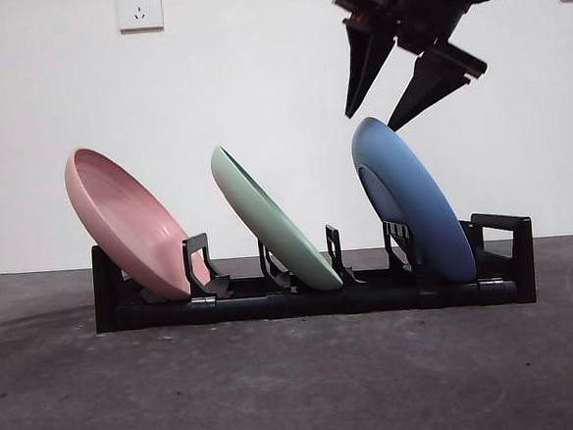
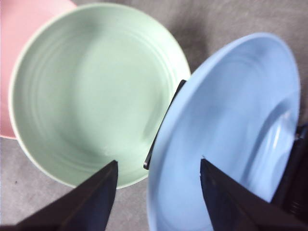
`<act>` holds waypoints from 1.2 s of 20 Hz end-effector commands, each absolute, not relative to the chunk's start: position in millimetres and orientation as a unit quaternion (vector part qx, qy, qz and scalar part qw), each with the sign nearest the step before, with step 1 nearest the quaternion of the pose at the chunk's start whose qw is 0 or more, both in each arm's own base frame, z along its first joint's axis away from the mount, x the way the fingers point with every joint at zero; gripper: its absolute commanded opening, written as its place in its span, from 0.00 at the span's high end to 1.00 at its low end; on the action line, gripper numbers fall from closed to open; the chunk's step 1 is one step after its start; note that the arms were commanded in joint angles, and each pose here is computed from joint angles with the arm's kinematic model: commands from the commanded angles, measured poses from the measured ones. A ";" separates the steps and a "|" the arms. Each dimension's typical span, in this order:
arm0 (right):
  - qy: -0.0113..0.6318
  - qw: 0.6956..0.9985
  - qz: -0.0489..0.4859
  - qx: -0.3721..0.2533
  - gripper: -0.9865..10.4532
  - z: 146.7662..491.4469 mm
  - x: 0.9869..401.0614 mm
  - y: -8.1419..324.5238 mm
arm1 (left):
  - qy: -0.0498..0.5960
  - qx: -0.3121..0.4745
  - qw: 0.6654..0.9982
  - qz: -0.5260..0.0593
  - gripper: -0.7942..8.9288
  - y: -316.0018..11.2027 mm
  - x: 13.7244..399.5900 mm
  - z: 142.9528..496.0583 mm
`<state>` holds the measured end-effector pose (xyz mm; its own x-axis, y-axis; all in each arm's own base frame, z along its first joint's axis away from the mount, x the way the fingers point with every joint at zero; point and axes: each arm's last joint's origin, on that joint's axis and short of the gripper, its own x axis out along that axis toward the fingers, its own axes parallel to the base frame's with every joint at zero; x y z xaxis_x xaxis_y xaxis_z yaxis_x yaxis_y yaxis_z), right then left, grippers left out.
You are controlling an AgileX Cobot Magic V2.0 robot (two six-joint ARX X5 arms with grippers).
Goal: Place the plate
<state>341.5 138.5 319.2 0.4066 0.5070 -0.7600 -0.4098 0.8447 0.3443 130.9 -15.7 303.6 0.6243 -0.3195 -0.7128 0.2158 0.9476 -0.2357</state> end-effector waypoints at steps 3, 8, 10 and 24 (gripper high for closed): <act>0.469 0.836 0.283 0.044 0.76 314.4 349.2 147.1 | 0.396 -0.063 0.903 -0.152 0.53 -16.1 131.8 310.3; 0.476 0.831 0.283 0.043 0.90 310.6 349.7 149.0 | 0.396 -0.063 0.903 -0.152 0.53 -16.1 131.8 310.3; 0.477 0.831 0.283 0.043 0.90 310.7 349.6 149.0 | 0.396 -0.063 0.903 -0.152 0.53 -16.1 131.8 310.3; 0.424 0.811 0.391 0.097 0.90 369.8 305.7 137.9 | 0.397 -0.063 0.903 -0.152 0.53 -16.1 131.7 310.2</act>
